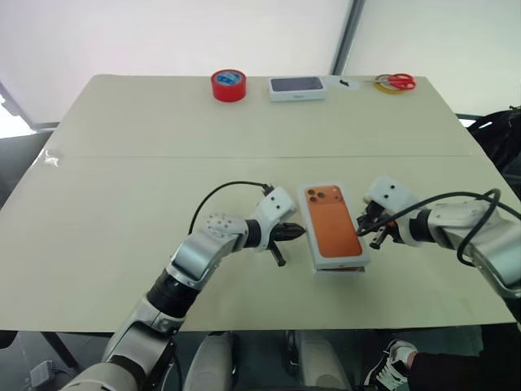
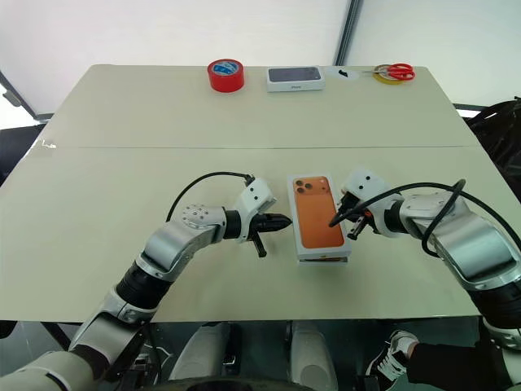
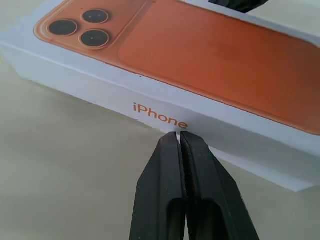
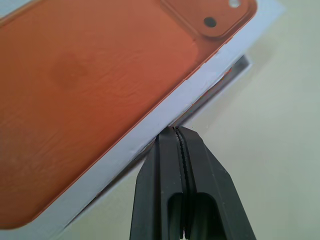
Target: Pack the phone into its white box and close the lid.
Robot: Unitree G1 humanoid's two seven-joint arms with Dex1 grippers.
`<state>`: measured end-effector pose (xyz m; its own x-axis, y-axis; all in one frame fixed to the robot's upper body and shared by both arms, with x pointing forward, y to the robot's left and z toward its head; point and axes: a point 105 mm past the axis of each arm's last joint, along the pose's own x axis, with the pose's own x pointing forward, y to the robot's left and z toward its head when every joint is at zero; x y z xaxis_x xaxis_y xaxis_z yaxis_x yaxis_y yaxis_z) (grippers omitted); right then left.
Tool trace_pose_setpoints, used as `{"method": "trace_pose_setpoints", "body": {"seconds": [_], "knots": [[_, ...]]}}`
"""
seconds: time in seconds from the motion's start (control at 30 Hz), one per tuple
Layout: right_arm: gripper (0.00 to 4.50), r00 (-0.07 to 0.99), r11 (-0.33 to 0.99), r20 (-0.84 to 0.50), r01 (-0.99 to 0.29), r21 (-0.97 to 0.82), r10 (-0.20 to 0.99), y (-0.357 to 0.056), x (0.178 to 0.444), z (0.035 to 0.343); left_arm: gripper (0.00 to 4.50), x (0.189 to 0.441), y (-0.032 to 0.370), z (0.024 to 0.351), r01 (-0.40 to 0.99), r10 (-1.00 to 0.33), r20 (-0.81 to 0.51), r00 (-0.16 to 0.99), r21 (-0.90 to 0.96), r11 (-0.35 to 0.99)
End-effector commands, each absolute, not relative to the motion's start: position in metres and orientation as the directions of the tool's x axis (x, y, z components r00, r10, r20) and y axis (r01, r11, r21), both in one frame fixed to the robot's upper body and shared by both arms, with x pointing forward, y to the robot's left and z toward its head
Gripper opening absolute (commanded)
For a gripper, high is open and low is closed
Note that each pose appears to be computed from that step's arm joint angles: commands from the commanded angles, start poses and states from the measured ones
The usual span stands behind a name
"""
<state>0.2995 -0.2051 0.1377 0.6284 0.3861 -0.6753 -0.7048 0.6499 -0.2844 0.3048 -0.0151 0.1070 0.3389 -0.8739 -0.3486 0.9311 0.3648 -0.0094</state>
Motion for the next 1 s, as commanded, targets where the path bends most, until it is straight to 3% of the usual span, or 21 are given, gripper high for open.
{"method": "trace_pose_setpoints", "body": {"seconds": [0.03,1.0], "knots": [[0.03,0.618,0.611,-0.657,-0.736,-0.29,0.432,-0.195,0.292,0.149,0.1,0.295,-0.036,0.129,0.961,-0.92,-0.281,0.272,0.034,0.274],[0.03,0.594,0.614,-0.679,-0.745,-0.261,0.431,-0.195,0.287,0.135,0.1,0.294,-0.028,0.121,0.964,-0.91,-0.324,0.261,0.034,0.264]]}}
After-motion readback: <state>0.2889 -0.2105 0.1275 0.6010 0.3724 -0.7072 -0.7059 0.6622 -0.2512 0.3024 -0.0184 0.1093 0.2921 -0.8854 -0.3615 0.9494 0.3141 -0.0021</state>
